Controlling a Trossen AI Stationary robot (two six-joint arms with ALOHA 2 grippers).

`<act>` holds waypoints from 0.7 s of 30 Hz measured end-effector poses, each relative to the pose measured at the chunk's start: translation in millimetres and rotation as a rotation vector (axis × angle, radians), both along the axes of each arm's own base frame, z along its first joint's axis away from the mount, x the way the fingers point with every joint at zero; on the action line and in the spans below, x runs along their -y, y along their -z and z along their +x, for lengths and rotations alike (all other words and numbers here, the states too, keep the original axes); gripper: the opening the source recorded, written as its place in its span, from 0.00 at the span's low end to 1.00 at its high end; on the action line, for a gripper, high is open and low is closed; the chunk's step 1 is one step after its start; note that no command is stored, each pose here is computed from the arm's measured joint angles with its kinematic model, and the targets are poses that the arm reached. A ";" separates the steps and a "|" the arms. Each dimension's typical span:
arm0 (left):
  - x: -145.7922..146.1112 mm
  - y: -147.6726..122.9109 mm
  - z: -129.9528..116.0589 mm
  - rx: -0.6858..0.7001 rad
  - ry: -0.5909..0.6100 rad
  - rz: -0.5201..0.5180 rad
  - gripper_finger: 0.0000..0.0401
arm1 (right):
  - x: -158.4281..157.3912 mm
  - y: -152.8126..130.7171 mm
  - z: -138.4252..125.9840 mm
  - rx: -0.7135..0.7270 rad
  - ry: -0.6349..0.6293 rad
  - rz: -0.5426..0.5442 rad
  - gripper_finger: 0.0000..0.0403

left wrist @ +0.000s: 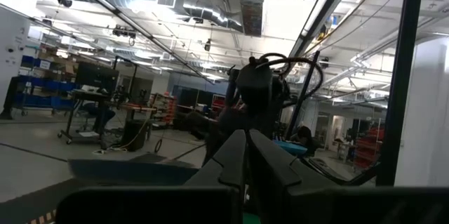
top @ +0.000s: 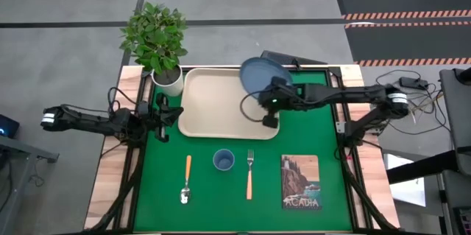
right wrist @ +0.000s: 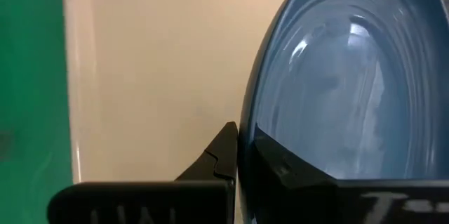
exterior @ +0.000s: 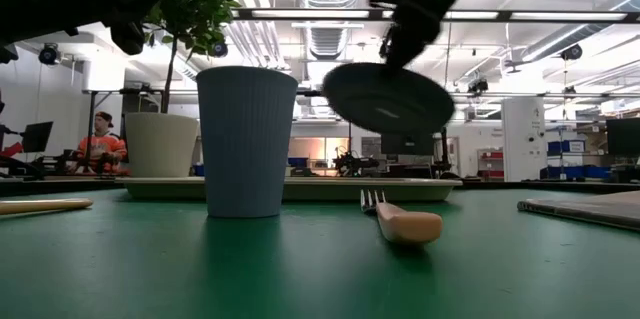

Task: Pick and place plate/cup/fork/spoon on tray
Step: Put the blue plate on the white serving tray

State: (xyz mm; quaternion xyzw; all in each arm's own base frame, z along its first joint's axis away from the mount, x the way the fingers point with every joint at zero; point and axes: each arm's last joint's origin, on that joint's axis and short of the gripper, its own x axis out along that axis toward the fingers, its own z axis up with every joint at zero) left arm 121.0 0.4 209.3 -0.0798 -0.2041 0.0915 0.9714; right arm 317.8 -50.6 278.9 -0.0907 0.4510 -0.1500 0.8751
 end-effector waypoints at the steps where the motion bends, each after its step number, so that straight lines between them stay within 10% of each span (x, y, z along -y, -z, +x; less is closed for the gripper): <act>1: 0.0 0.0 0.0 0.000 0.000 0.000 0.00 | -1.1 0.5 8.0 -0.001 -0.020 -0.010 0.02; 21: 0.0 0.0 0.0 0.000 0.000 -0.001 0.00 | 1.9 54.7 112.3 0.000 -0.312 0.050 0.02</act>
